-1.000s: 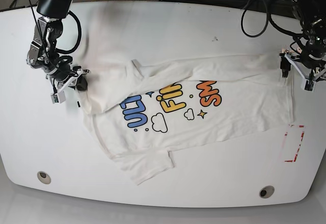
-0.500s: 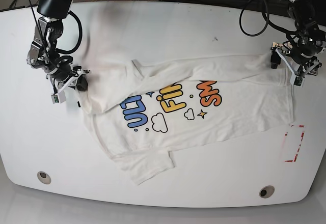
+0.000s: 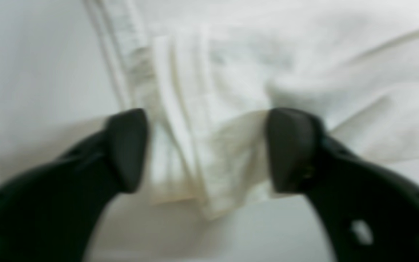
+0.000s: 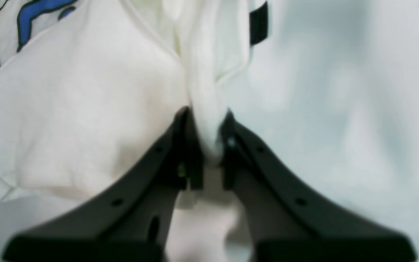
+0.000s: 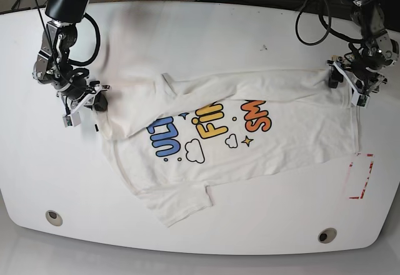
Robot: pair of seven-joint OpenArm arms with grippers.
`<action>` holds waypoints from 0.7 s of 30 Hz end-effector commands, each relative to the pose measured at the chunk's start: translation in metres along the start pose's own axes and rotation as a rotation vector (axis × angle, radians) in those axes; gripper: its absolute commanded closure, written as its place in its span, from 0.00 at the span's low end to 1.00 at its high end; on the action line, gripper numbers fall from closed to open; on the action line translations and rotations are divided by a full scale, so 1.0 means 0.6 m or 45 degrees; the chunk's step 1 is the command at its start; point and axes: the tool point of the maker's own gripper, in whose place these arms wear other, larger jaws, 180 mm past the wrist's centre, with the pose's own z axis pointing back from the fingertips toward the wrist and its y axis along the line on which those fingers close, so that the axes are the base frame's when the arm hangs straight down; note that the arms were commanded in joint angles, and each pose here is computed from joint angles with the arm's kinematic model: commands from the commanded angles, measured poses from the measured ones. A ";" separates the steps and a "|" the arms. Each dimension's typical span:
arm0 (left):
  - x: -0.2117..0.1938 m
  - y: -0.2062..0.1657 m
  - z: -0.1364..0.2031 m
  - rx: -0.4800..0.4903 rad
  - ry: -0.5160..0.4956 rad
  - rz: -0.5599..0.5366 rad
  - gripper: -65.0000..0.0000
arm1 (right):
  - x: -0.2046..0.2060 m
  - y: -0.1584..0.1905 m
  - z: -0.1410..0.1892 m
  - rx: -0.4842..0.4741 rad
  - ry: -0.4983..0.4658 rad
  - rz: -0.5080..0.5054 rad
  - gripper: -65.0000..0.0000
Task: Layout the t-shirt on the table in an organized manner, then fold the t-shirt properly
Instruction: 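Pull the held shirt with both grippers toward the robot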
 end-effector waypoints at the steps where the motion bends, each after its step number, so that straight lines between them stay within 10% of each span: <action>1: -0.032 0.014 -0.001 0.035 0.111 -0.022 0.56 | 0.013 -0.011 0.009 -0.022 -0.004 0.033 0.94; 7: -0.051 0.011 -0.011 0.013 0.137 0.005 0.77 | 0.014 -0.014 0.011 -0.027 -0.004 0.033 0.94; 21: -0.069 0.019 0.002 0.070 0.176 -0.077 0.77 | -0.051 -0.016 0.066 -0.089 0.072 0.079 0.94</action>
